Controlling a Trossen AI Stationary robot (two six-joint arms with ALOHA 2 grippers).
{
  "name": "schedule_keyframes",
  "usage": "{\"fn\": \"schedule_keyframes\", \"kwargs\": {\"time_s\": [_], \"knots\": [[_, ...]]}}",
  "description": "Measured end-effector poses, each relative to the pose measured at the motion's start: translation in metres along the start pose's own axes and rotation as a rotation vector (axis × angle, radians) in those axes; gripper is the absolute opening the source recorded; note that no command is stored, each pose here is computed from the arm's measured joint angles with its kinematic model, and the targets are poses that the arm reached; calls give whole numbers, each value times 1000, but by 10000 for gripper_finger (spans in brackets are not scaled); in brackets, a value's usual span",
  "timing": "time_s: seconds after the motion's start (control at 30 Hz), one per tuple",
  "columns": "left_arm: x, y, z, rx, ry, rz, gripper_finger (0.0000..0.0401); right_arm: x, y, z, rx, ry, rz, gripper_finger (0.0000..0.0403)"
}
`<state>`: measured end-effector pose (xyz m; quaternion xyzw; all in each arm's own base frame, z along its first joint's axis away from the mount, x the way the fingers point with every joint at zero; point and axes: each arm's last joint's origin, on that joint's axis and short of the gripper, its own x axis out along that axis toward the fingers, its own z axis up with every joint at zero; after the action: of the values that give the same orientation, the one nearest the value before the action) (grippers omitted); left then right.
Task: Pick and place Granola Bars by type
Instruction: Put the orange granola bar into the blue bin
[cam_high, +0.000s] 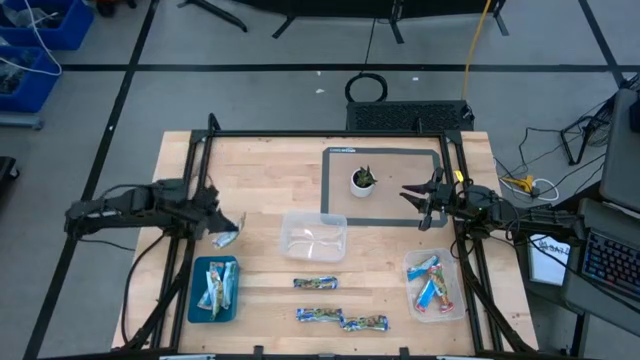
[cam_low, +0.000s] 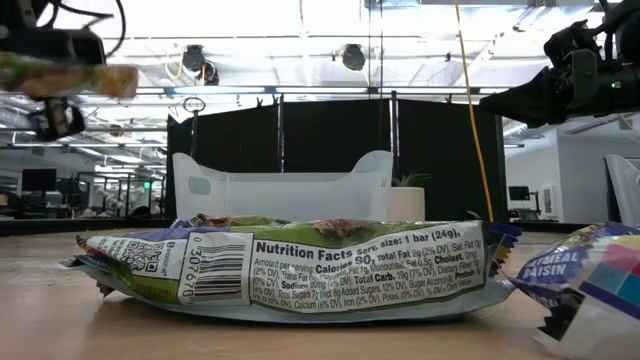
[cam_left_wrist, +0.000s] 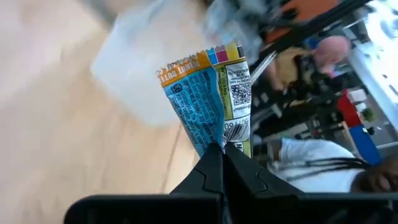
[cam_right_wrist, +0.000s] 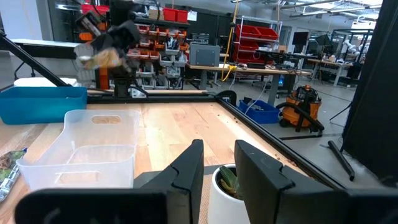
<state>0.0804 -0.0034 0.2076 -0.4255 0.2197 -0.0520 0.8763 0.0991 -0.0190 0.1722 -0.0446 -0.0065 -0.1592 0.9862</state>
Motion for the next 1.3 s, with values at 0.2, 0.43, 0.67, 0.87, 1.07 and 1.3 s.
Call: {"fn": "schedule_keyframes", "kwargs": {"time_s": [0.2, 0.43, 0.67, 0.87, 1.07, 1.3], "knots": [[18, 0, -7, -204, 125, 111, 3, 0, 0, 0, 0, 0, 0, 82], [37, -22, -10, -241, 221, 214, 2, 0, 0, 0, 0, 0, 0, 82], [48, -78, -7, -109, 292, 336, 2, 0, 0, 0, 0, 0, 0, 82], [49, -108, -24, -227, 350, 632, 1, 0, 0, 0, 0, 0, 0, 82], [55, -113, -56, -573, 292, 943, 1, 0, 0, 0, 0, 0, 0, 82], [71, -112, -86, -794, 309, 1159, 2, 0, 0, 0, 0, 0, 0, 82]]}}
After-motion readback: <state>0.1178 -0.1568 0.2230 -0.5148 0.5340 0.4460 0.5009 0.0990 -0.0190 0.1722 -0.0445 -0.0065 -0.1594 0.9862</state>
